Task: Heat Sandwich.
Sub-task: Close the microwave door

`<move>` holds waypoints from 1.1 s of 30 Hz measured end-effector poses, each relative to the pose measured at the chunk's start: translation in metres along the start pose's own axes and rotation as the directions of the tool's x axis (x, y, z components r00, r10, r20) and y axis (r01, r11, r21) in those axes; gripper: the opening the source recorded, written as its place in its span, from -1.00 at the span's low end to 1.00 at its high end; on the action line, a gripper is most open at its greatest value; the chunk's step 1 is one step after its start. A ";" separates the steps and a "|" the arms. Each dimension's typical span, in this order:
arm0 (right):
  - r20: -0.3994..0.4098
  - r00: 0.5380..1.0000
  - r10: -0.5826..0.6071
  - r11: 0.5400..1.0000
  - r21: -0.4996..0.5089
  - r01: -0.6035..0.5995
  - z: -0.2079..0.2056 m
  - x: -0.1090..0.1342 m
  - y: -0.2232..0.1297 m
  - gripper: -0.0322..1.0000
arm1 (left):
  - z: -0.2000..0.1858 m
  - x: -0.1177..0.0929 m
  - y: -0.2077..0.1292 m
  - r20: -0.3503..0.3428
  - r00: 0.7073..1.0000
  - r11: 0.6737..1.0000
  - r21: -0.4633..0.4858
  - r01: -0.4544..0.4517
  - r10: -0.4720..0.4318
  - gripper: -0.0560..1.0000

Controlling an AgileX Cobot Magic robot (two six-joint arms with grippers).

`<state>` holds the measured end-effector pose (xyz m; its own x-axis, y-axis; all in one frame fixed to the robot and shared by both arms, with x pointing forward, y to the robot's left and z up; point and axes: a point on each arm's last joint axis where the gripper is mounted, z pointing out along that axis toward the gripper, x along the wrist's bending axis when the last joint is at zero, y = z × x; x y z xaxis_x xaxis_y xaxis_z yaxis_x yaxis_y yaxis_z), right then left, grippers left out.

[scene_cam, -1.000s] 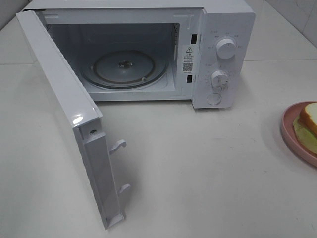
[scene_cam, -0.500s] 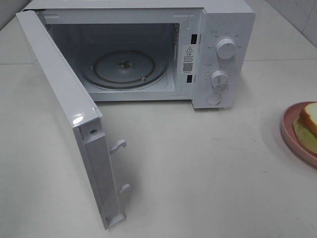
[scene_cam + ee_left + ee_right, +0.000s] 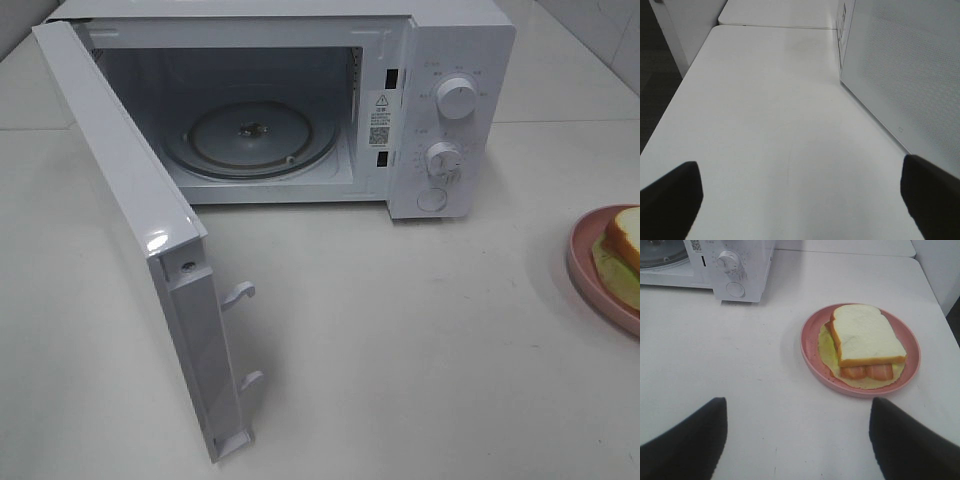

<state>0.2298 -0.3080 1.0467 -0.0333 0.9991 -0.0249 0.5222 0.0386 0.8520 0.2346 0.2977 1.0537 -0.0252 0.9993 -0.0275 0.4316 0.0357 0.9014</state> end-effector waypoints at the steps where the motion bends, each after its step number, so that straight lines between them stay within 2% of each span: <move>1: 0.000 1.000 0.000 1.000 0.000 0.000 0.000 0.000 0.000 0.54 | 0.000 0.000 0.000 0.000 1.000 1.000 0.000 0.000 0.000 0.98; 17: 0.000 1.000 0.000 1.000 0.000 0.000 0.000 0.000 0.000 0.54 | -0.004 -0.001 0.005 0.006 1.000 1.000 -0.018 0.003 -0.003 0.98; 23: 0.000 1.000 0.000 1.000 0.000 0.000 0.000 0.000 0.000 0.54 | 0.007 -0.001 0.019 0.006 1.000 1.000 0.016 0.007 -0.008 0.96; 27: 0.000 1.000 0.000 1.000 0.000 0.000 0.000 0.000 0.000 0.54 | 0.020 0.000 0.025 0.004 1.000 0.996 0.086 0.011 -0.011 0.76; 30: 0.000 1.000 0.000 1.000 0.000 0.000 0.000 0.000 0.000 0.54 | 0.034 0.001 0.033 0.002 1.000 0.993 0.118 0.014 -0.014 0.39; 31: 0.000 1.000 0.000 1.000 0.000 0.000 0.000 0.000 0.000 0.54 | 0.034 0.001 0.033 0.002 1.000 0.993 0.118 0.014 -0.014 0.39; 33: 0.000 1.000 0.000 1.000 0.000 0.000 0.000 0.000 0.000 0.54 | 0.041 0.001 0.037 0.000 1.000 0.992 0.123 0.016 -0.016 0.22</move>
<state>0.2298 -0.3080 1.0467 -0.0333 0.9991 -0.0249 0.5222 0.0386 0.8520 0.2874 0.3003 1.0698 -0.0317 0.9986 -0.0419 0.5391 0.0524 0.8406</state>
